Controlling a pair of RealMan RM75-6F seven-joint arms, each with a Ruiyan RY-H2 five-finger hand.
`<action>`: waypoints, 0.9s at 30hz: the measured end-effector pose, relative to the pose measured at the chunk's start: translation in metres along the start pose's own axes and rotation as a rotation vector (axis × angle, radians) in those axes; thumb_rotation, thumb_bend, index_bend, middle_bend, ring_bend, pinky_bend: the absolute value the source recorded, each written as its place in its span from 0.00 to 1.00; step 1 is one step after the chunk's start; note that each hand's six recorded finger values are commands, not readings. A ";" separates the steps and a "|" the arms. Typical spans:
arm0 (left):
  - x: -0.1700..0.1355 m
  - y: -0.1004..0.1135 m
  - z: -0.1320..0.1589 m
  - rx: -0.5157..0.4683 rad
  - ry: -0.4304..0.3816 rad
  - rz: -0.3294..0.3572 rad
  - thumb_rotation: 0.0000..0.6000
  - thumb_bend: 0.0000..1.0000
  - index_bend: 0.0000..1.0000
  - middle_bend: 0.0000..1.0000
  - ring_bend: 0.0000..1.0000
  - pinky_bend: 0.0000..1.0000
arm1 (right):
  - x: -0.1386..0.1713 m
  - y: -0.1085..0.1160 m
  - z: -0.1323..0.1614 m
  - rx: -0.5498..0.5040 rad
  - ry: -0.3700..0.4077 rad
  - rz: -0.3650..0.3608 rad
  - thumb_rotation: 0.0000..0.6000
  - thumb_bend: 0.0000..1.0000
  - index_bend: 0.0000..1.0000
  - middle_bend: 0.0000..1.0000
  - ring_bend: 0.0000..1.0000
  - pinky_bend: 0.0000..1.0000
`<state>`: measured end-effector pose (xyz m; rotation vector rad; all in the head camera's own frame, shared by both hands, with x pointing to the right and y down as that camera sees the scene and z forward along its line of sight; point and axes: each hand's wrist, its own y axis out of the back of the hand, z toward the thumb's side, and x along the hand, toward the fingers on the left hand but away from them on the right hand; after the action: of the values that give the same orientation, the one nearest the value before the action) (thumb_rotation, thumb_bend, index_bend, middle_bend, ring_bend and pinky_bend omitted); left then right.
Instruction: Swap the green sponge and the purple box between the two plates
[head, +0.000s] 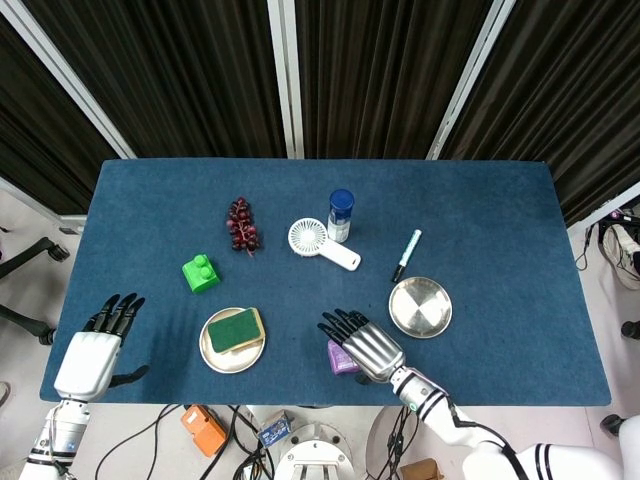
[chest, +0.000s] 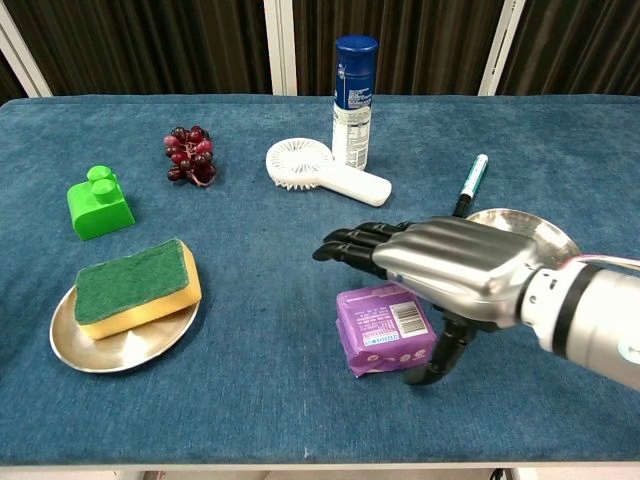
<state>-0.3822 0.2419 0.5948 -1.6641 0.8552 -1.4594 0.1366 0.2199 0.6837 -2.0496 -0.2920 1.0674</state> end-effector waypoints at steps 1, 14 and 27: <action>0.000 0.000 0.000 -0.001 0.000 0.000 1.00 0.01 0.05 0.05 0.03 0.25 | -0.003 -0.001 0.000 0.003 -0.002 0.005 1.00 0.34 0.34 0.27 0.25 0.42; 0.001 0.003 -0.006 -0.024 0.017 0.009 1.00 0.01 0.05 0.05 0.04 0.25 | -0.011 0.016 -0.010 0.007 -0.050 -0.085 1.00 0.43 0.80 0.66 0.66 0.82; 0.005 0.004 -0.017 -0.050 0.023 0.012 1.00 0.01 0.05 0.05 0.04 0.25 | 0.025 0.059 -0.115 0.072 -0.319 -0.188 1.00 0.43 0.66 0.65 0.59 0.72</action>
<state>-0.3983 0.2340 0.5950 -1.6787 0.9200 -1.4625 0.2321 0.1317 0.6643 -1.7457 -0.5871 1.2644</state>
